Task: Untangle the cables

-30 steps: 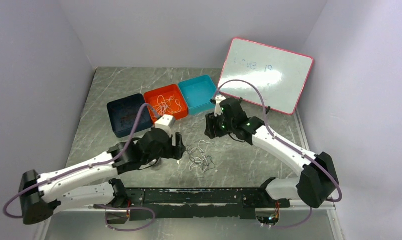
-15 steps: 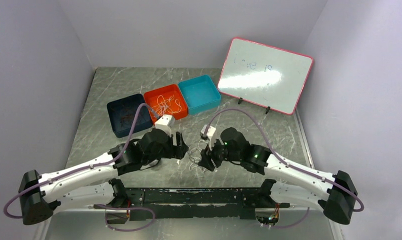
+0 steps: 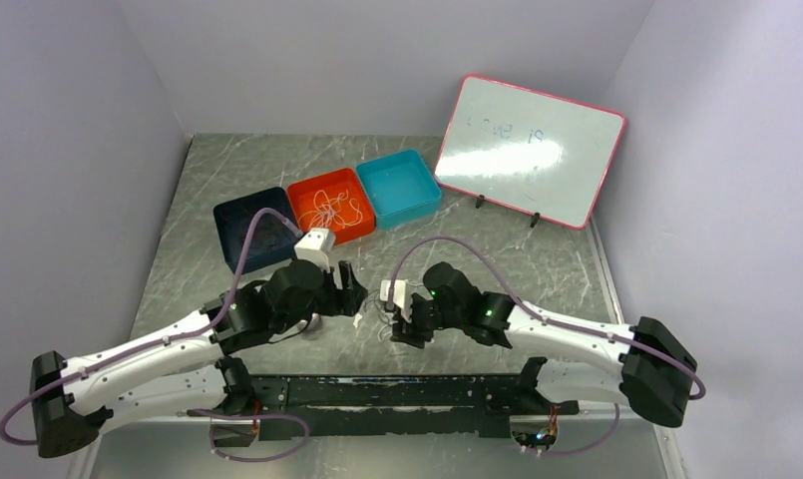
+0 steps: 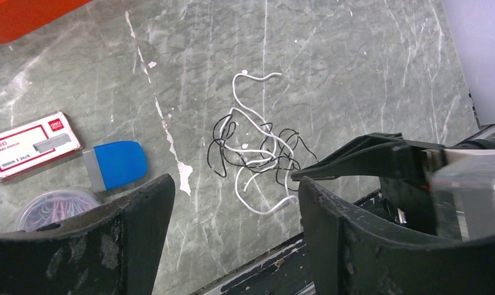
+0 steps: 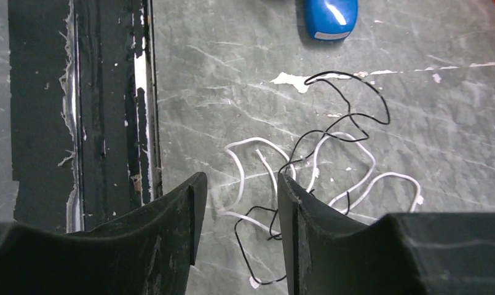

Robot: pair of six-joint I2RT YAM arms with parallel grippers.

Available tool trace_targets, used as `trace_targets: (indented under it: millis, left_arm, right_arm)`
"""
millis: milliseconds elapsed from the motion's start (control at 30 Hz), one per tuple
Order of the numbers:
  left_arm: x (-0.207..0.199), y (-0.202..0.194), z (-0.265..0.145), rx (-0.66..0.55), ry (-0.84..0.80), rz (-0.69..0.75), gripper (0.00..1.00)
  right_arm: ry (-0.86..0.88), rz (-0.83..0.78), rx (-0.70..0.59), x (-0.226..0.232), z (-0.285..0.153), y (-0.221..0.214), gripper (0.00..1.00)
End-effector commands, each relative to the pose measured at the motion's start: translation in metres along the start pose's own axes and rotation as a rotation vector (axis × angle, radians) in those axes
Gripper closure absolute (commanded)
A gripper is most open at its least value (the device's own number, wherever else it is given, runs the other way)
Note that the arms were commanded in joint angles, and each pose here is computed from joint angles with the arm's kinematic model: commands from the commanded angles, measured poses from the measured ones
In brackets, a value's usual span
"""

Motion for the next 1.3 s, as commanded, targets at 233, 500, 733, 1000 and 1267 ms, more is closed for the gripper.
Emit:
trace_targets:
  millis: [233,500,733,1000,1267]
  left_arm:
    - [0.019,0.009,-0.024,-0.11,0.046,-0.099,0.23]
    - [0.023,0.013,-0.032,-0.129,0.065,-0.103,0.23]
    - [0.025,0.015,-0.035,-0.141,0.07,-0.106,0.23]
    - [0.026,0.016,-0.036,-0.157,0.066,-0.107,0.23]
    - [0.01,0.026,-0.041,-0.2,-0.101,-0.049,0.2]
  right_arm:
    - [0.055,-0.057,0.038,-0.003,0.016,-0.006,0.53]
    - [0.098,-0.052,0.088,-0.006,0.026,-0.009,0.56]
    - [0.101,-0.04,0.097,-0.008,0.03,-0.009,0.81]
    - [0.026,-0.061,0.067,-0.015,0.019,0.005,1.0]
    - [-0.185,0.055,-0.108,-0.035,-0.011,0.059,1.0]
Point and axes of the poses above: each gripper's point midway between its finger pads, its own z axis out along the fingers, its own x axis along the line the jaws close on, y = z × x, the point moved 8 cm from there along -z, back along the fingers, and after that the axes turned 11 degrees about -z, right-handed, at the moved point
